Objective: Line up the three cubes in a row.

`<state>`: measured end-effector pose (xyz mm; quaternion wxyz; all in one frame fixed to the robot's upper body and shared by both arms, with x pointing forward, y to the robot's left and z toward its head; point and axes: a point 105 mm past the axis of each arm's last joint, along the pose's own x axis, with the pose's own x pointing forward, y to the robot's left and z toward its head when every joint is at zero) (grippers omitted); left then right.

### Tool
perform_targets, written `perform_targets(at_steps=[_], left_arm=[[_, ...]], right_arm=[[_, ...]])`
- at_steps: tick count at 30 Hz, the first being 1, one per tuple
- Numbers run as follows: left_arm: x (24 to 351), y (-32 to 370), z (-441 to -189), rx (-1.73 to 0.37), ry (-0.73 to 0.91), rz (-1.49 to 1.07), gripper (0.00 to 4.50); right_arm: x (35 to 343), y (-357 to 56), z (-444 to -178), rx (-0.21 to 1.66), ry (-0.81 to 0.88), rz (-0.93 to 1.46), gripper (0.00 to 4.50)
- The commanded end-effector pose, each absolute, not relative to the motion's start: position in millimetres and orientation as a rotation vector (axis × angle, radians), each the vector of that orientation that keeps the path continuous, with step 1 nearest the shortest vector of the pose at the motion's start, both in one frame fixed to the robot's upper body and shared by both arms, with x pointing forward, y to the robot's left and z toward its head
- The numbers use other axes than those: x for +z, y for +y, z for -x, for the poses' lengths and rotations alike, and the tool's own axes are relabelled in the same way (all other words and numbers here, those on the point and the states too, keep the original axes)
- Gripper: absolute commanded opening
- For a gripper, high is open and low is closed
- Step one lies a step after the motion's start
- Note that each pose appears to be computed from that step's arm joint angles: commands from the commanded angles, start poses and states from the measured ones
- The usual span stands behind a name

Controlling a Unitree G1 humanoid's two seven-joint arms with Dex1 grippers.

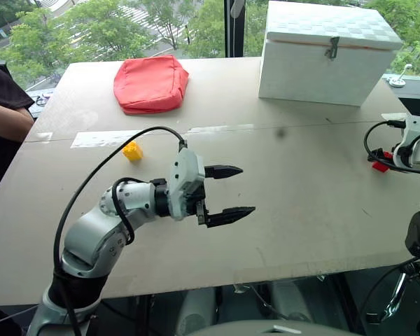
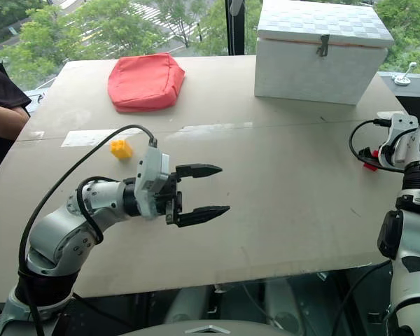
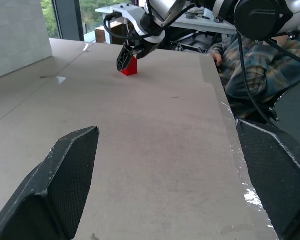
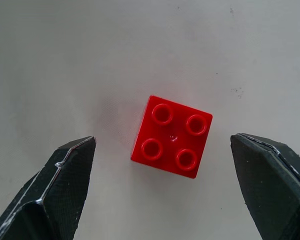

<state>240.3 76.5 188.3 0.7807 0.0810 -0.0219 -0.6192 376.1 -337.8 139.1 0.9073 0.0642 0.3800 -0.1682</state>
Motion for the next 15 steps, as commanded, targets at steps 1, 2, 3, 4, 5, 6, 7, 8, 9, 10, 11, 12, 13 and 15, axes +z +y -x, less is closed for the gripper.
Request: perform_targets(at_steps=[1, 2, 3, 4, 5, 6, 7, 8, 9, 10, 11, 12, 13, 15], left_arm=[[201, 71, -236, -1.346, -0.108, -0.181, 4.47], [201, 71, -236, -1.344, -0.109, -0.179, 4.5], [200, 70, -236, -1.343, -0.108, -0.176, 4.5], [200, 70, -235, -1.341, -0.108, -0.174, 4.5], [199, 70, -234, -1.339, -0.108, -0.173, 4.5], [199, 70, -234, -1.334, -0.108, -0.172, 4.5], [200, 70, -234, -1.33, -0.108, -0.17, 4.5], [200, 71, -234, -1.321, -0.11, -0.166, 4.5], [201, 72, -234, -1.314, -0.111, -0.163, 4.5], [201, 73, -234, -1.306, -0.108, -0.163, 4.5], [200, 75, -234, -1.294, -0.104, -0.164, 4.5], [199, 77, -234, -1.282, -0.1, -0.164, 4.5], [198, 79, -234, -1.267, -0.099, -0.164, 4.5], [197, 86, -235, -1.225, -0.101, -0.158, 4.5]], right_arm=[[151, -342, -387, -0.372, 0.722, -0.124, 4.44], [149, -342, -389, -0.377, 0.721, -0.125, 4.22], [146, -342, -390, -0.381, 0.72, -0.121, 3.94], [144, -344, -391, -0.392, 0.719, -0.113, 3.71], [142, -346, -392, -0.4, 0.719, -0.108, 3.24], [141, -346, -392, -0.397, 0.723, -0.103, 2.73], [140, -346, -393, -0.394, 0.726, -0.101, 2.31], [141, -346, -393, -0.386, 0.729, -0.095, 1.76], [142, -346, -393, -0.381, 0.731, -0.09, 1.35], [144, -345, -392, -0.367, 0.736, -0.073, 1.36], [145, -343, -391, -0.337, 0.749, -0.057, 1.36], [149, -339, -391, -0.281, 0.752, -0.019, 1.36], [156, -334, -393, -0.196, 0.723, 0.066, 1.36], [173, -299, -398, 0.082, 0.613, 0.192, 1.36]])
